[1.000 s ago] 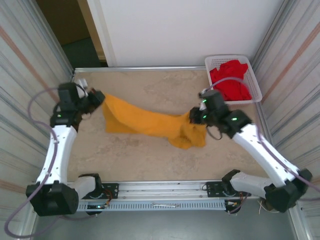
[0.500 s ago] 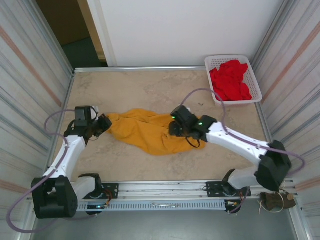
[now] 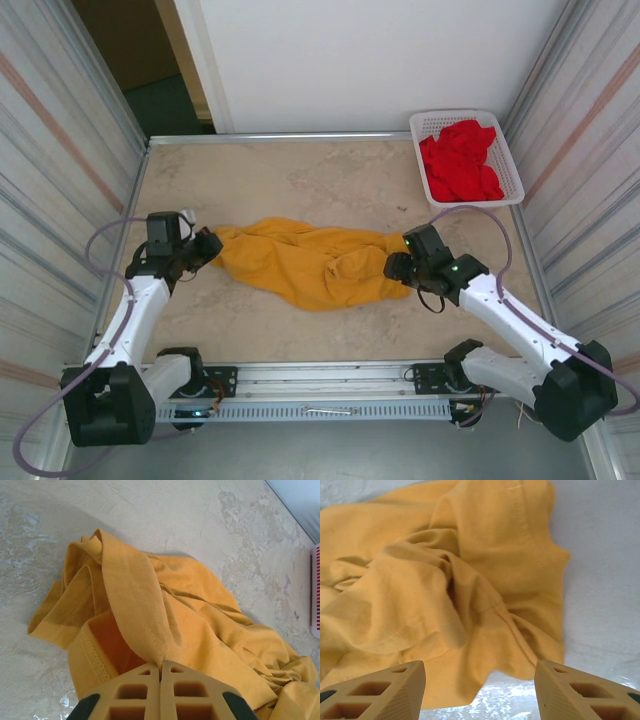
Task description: Fold the inside-out t-shirt
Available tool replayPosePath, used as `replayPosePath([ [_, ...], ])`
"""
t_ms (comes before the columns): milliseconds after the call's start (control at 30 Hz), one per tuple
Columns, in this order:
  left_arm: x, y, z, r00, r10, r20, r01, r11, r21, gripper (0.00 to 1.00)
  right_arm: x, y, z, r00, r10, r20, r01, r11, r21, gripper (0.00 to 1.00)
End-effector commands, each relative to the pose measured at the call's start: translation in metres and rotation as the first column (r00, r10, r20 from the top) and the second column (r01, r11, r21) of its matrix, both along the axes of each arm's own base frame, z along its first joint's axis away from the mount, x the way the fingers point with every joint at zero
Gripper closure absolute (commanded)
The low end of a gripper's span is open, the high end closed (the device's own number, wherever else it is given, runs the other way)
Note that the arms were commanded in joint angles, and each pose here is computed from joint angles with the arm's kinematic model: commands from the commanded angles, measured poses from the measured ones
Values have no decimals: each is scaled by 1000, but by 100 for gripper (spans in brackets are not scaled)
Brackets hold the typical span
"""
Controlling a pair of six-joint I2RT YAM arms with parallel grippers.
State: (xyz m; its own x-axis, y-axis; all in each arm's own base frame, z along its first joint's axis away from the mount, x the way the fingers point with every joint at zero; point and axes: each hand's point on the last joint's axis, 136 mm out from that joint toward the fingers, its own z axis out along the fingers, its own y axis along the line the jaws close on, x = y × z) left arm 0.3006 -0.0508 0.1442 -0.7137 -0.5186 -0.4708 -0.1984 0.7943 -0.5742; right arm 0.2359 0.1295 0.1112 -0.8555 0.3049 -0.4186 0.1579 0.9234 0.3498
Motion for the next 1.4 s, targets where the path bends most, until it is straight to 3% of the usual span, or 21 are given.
replayPosePath([
  [0,4,-1,14,999,-13,48,12,1000,12,100,5,17,-4,998,61,-3,-61,997,51,44],
  [567,2,-3,19,998,-9,60,10,1000,-14,100,33,31,-26,996,81,-47,-81,997,17,61],
  [633,2,-3,21,998,-10,63,11,1000,-13,100,35,31,-25,996,82,-47,-82,997,17,69],
  [767,2,-4,22,998,-10,65,11,1000,-17,100,36,30,-15,995,93,-38,-92,996,14,100],
  [800,3,-4,23,998,-8,67,10,1000,-19,100,37,30,-10,995,95,-34,-94,995,19,100],
  [900,9,-2,34,996,8,92,-6,1000,-27,100,45,29,32,994,96,47,-98,993,61,100],
  [1000,30,9,77,985,48,164,-38,997,-65,100,68,20,121,978,67,200,-100,982,158,100],
  [1100,60,22,152,953,94,287,-62,991,-117,100,87,-3,228,930,3,367,-100,964,245,100],
  [1233,81,32,272,869,145,473,-75,984,-163,100,90,-40,360,824,-118,554,-109,927,359,100],
  [1367,72,36,365,765,186,616,-75,976,-203,100,69,-63,438,722,-208,660,-134,894,428,100],
])
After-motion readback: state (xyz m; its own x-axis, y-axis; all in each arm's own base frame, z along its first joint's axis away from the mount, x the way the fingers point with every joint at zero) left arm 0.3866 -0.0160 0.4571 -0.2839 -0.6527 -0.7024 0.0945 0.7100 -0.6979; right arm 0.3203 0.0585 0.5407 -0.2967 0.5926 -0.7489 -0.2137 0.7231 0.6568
